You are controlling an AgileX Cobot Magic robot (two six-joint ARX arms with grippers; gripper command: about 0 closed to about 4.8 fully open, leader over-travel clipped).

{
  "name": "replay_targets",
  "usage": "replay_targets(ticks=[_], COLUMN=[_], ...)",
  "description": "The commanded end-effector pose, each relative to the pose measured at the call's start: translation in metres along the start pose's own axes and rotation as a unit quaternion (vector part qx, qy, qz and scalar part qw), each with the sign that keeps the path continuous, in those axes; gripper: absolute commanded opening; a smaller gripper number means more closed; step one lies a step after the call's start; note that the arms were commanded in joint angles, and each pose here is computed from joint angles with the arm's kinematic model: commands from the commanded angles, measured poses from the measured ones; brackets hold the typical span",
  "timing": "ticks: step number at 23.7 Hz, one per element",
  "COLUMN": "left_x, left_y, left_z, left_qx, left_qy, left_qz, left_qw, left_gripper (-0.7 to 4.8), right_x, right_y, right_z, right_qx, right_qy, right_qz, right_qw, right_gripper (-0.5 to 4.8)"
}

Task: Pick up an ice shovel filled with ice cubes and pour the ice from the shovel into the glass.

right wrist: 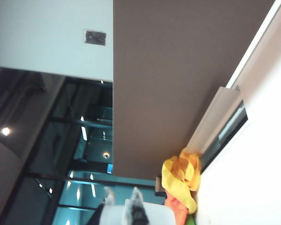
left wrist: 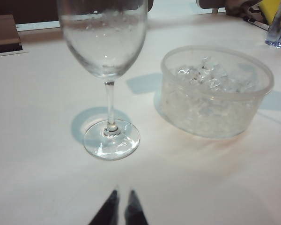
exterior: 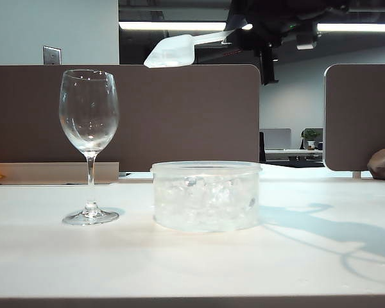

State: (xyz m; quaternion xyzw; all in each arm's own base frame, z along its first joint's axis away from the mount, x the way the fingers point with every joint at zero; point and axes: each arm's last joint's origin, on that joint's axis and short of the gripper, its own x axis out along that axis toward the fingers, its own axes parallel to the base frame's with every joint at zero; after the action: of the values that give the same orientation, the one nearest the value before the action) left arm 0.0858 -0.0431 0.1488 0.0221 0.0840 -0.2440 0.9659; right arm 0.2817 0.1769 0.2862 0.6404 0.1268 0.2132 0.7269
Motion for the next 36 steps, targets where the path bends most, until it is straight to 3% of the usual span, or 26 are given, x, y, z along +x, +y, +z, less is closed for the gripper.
replay_targets(ticks=[1, 17, 28, 36], left_x=[0.000, 0.000, 0.000, 0.000], left_y=[0.000, 0.000, 0.000, 0.000], left_z=[0.000, 0.000, 0.000, 0.000], left_qx=[0.001, 0.001, 0.001, 0.001], left_qy=[0.002, 0.002, 0.002, 0.002], left_qz=[-0.002, -0.002, -0.002, -0.002], left_qw=[1.000, 1.000, 1.000, 1.000], left_gripper=[0.29, 0.29, 0.29, 0.29], right_x=[-0.002, 0.000, 0.007, 0.008], right_y=[0.010, 0.020, 0.037, 0.032], right_z=[0.000, -0.022, -0.022, -0.033], right_qx=[-0.011, -0.013, -0.054, -0.056], right_qy=[0.011, 0.040, 0.045, 0.064], right_qz=[0.019, 0.012, 0.007, -0.013], right_qw=[1.000, 0.999, 0.997, 0.996], right_gripper=[-0.05, -0.05, -0.05, -0.05])
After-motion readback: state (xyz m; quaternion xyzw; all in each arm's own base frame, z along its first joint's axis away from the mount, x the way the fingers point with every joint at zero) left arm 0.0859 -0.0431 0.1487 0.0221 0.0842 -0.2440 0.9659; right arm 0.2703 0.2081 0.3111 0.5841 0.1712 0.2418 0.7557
